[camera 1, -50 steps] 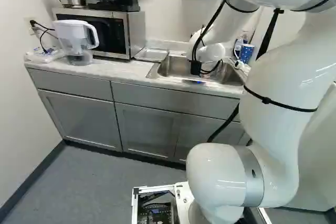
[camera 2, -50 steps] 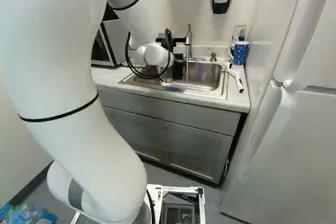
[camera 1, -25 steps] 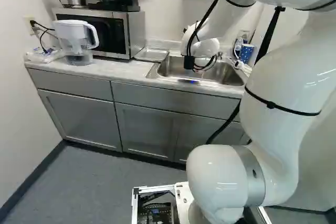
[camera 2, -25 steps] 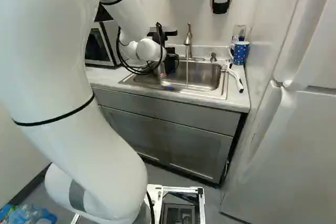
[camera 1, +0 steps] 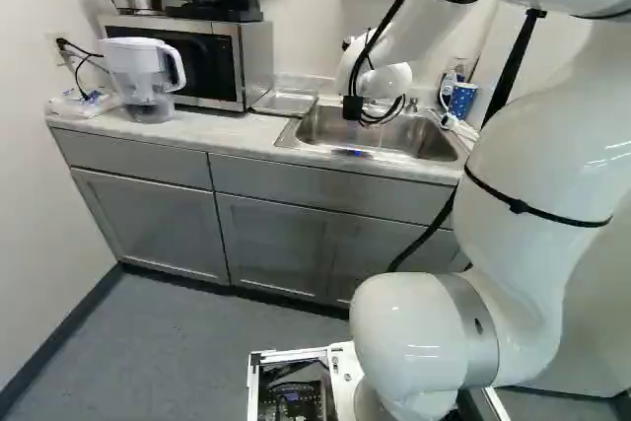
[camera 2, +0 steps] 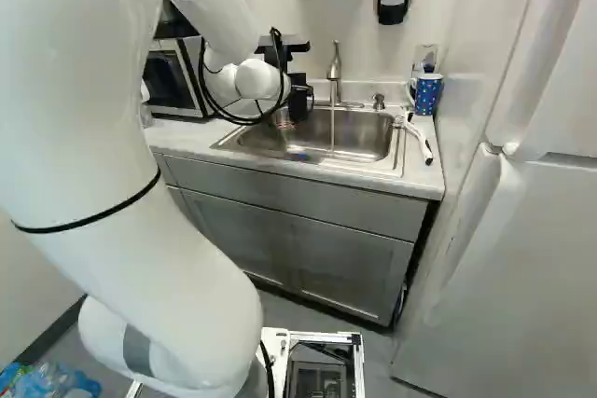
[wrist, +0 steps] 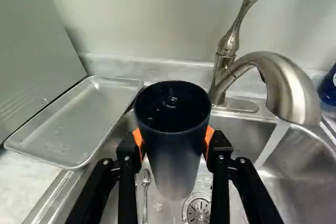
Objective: Rinse the cup and place it in the tray
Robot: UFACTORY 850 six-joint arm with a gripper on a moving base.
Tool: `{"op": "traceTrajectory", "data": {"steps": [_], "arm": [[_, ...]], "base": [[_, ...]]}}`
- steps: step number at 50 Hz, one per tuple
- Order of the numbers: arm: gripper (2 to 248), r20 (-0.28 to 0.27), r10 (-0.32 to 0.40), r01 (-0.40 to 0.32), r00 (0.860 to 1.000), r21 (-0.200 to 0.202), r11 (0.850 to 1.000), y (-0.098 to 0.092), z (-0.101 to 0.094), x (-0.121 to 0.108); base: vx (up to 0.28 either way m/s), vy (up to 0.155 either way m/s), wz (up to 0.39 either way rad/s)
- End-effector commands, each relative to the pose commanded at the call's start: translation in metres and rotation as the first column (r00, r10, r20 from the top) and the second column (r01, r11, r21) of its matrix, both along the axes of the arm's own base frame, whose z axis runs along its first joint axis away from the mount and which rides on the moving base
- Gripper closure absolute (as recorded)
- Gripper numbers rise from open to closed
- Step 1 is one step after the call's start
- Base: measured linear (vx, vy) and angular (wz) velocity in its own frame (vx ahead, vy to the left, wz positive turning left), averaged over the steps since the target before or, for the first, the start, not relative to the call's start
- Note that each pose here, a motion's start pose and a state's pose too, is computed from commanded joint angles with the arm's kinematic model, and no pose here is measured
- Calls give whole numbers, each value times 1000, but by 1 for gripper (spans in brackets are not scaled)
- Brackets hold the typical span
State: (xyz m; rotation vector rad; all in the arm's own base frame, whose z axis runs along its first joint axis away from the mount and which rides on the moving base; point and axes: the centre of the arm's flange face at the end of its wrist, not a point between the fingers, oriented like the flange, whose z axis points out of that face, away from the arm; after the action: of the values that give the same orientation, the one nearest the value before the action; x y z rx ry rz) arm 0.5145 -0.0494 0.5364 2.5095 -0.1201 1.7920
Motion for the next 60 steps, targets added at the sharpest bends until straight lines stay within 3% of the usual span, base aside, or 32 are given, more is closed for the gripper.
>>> {"op": "traceTrajectory", "data": {"steps": [60], "arm": [[125, 30, 0, 0, 1000, -3, 1000, 1, 54, -11]], "base": [[0, 0, 0]]}}
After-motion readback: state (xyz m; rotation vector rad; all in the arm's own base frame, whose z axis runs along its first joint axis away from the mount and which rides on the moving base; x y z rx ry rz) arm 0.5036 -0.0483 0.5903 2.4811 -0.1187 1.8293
